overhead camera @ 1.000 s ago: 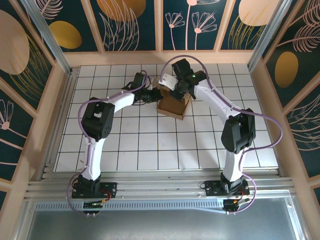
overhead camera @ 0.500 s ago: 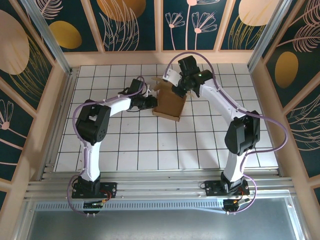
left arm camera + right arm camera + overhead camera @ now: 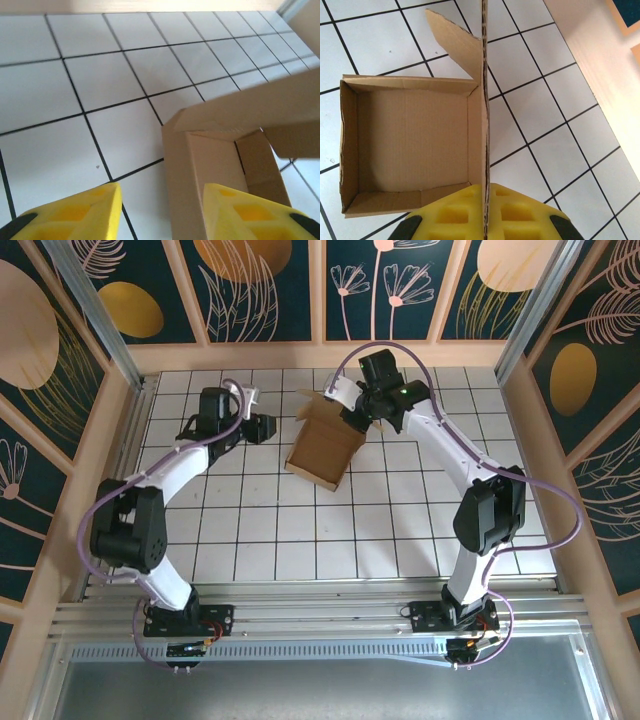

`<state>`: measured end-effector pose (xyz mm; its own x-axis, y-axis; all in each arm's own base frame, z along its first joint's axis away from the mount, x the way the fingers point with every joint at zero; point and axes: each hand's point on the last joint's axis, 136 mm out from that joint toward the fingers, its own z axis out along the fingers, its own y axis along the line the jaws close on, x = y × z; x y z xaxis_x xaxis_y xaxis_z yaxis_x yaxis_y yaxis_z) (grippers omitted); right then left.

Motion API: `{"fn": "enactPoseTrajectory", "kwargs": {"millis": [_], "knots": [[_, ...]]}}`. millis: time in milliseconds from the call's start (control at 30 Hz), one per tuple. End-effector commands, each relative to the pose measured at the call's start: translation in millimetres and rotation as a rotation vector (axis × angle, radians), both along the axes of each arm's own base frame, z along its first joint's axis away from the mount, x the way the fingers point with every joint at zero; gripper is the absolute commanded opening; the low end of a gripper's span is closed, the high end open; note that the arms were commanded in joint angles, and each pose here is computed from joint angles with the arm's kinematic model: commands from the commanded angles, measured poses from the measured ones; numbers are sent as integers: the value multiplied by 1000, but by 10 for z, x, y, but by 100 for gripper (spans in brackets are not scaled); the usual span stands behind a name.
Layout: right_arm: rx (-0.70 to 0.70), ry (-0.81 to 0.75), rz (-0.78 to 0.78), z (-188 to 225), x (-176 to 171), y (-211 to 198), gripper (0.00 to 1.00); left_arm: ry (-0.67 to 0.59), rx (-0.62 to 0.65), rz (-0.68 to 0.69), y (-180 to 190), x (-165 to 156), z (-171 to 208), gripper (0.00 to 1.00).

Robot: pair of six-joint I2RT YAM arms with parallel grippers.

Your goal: Fold the paper box

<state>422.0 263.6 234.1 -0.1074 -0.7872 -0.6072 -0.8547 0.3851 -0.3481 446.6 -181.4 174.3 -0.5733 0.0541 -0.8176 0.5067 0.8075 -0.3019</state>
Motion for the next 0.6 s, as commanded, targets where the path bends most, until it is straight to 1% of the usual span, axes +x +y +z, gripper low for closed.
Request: {"fn": "enactPoseTrajectory", "kwargs": {"millis": [0, 67, 133, 233, 333, 400, 500, 567], "knots": [[-2, 52, 23, -112, -35, 18, 0, -352, 132, -330, -251, -255, 209, 52], [-2, 55, 26, -118, -36, 27, 0, -428, 152, -375, -296, -320, 250, 52], [2, 53, 32, -115, -39, 38, 0, -492, 171, -359, -284, -248, 343, 52], [5, 55, 36, -110, -38, 49, 0, -537, 183, -340, -297, -104, 361, 51], [8, 58, 36, -99, -37, 52, 0, -549, 191, -374, -410, 58, 414, 51], [12, 61, 34, -97, -39, 53, 0, -527, 201, -431, -555, 116, 322, 51], [10, 63, 37, -104, -50, 59, 0, -518, 227, -519, -761, 77, 234, 51], [11, 63, 37, -93, -56, 58, 0, -500, 222, -562, -853, 42, 163, 50]]}}
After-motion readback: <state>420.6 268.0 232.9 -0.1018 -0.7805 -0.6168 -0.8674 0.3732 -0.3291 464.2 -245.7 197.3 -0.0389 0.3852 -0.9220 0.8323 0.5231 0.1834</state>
